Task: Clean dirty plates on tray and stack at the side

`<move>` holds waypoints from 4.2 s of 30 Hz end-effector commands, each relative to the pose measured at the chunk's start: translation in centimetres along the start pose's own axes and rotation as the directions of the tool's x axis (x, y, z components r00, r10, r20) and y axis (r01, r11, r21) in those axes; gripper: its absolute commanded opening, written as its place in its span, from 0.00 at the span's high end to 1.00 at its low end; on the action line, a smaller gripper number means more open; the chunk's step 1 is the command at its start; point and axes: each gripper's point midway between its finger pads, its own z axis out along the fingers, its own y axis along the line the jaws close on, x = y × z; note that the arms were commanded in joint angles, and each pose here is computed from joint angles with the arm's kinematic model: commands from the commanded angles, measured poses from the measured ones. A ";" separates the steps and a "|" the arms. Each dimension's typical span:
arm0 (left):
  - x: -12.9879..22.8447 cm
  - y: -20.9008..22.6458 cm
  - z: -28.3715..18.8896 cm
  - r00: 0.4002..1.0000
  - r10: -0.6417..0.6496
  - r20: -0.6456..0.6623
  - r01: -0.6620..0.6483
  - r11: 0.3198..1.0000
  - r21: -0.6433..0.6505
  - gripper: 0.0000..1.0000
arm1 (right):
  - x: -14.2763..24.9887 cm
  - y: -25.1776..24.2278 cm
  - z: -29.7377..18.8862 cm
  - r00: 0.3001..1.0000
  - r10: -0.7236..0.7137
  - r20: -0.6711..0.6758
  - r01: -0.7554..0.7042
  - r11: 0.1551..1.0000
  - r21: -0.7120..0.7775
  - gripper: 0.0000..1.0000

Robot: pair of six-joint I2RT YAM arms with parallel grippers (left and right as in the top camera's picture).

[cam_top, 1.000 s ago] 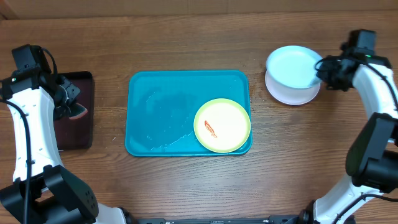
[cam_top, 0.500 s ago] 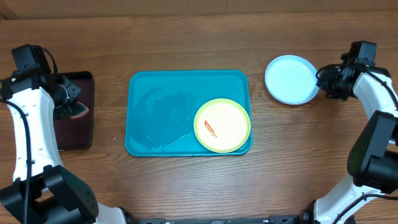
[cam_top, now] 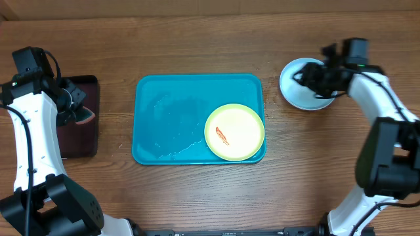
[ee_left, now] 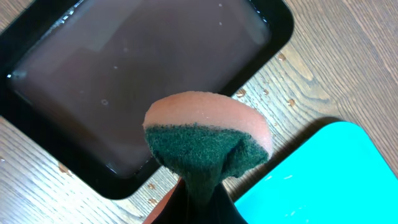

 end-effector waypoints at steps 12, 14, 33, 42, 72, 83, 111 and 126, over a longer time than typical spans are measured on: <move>0.6 -1.1 0.2 0.999 0.044 -0.031 -0.042 0.997 0.057 0.96 | 6.5 12.6 5.3 0.931 -0.354 -0.085 0.345 0.933 -0.099 0.25; 0.8 -1.6 0.2 0.997 0.074 -0.033 -0.071 0.995 0.071 0.96 | 7.4 14.1 5.6 0.919 -0.384 -0.087 0.372 0.919 -0.131 0.27; 5.6 -9.8 -0.5 0.938 0.346 -0.008 -0.339 0.923 0.181 0.96 | 11.3 13.2 7.1 0.868 -0.463 -0.177 0.485 0.868 0.106 0.44; 6.8 -11.4 -0.8 0.921 0.390 0.002 -0.382 0.902 0.203 0.96 | 12.6 9.3 7.5 0.766 -0.586 -0.264 0.636 0.749 0.185 0.38; 7.3 -11.6 -0.8 0.915 0.403 -0.009 -0.393 0.896 0.209 0.96 | 15.3 7.8 7.0 0.954 -0.142 -0.264 0.217 0.934 0.283 0.46; 7.1 -11.8 -0.9 0.916 0.402 0.001 -0.393 0.894 0.214 0.96 | 18.9 5.6 5.0 0.913 -0.044 -0.405 0.206 0.908 0.365 0.51; 10.5 -15.1 -1.9 0.882 0.470 -0.026 -0.433 0.832 0.347 0.96 | 15.4 12.3 10.0 0.989 -0.024 -0.145 0.043 0.991 0.126 0.88; 17.2 -19.3 -1.6 0.791 0.612 0.008 -0.560 0.718 0.415 0.96 | 16.3 10.4 11.7 0.972 -0.140 -0.189 0.171 0.972 0.160 0.89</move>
